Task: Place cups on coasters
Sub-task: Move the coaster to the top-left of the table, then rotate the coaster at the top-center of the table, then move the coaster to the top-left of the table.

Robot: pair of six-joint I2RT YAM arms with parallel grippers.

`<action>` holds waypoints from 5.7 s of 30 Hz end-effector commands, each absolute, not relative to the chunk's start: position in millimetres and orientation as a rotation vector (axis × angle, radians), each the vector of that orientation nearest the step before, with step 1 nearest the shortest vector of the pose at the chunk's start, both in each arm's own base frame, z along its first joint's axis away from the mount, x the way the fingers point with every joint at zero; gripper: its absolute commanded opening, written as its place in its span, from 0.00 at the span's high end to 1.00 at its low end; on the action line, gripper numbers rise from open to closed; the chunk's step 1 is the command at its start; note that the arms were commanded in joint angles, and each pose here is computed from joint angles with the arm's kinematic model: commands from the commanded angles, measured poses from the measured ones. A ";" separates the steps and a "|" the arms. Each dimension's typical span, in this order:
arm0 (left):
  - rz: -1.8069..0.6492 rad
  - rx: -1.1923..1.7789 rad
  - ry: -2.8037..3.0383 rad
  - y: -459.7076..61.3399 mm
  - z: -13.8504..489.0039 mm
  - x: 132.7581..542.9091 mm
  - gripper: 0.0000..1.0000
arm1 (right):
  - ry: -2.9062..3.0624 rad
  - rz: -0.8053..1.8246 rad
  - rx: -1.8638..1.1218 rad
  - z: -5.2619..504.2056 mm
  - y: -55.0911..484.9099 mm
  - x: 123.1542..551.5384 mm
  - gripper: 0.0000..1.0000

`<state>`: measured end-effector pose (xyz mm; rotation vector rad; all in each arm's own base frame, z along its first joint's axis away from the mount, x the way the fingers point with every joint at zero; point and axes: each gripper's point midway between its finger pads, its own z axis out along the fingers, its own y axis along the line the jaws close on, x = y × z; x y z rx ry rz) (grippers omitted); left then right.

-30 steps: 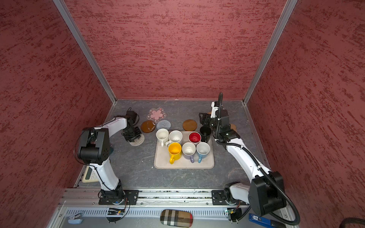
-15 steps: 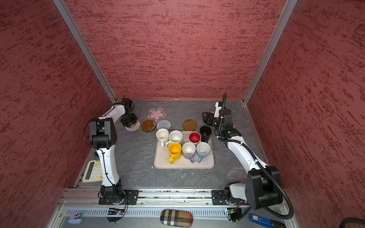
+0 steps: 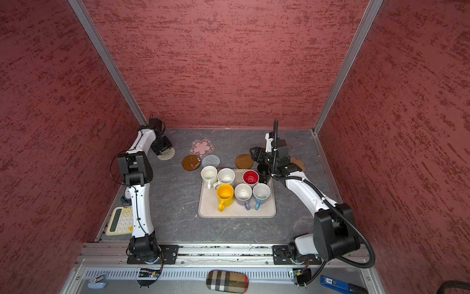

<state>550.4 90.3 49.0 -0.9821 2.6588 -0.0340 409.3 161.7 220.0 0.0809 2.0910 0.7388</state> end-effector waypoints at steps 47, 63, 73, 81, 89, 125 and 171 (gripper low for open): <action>-0.127 -0.501 2.729 -68.2 42.7 569.4 0.28 | 2.107 0.720 0.006 246.6 161.6 357.6 0.15; -0.152 -0.529 2.750 -72.5 20.7 570.5 0.33 | 2.124 0.741 0.009 236.9 166.4 362.6 0.17; -0.221 -0.517 2.738 -102.5 22.1 572.2 0.38 | 2.131 0.735 0.008 233.3 166.3 363.2 0.17; -0.319 -0.512 2.737 -143.0 13.6 576.4 0.40 | 2.138 0.722 -0.004 231.8 164.3 359.2 0.17; -0.400 -0.432 2.736 -191.9 10.1 576.4 0.40 | 2.143 0.709 -0.010 228.4 163.2 358.6 0.17; -0.260 -0.318 2.618 -123.1 141.9 472.4 0.01 | 2.093 0.763 -0.017 226.3 176.1 376.4 0.08; 0.065 -0.416 2.830 -85.0 30.8 426.2 0.13 | 2.092 0.804 -0.088 224.1 212.2 394.1 0.10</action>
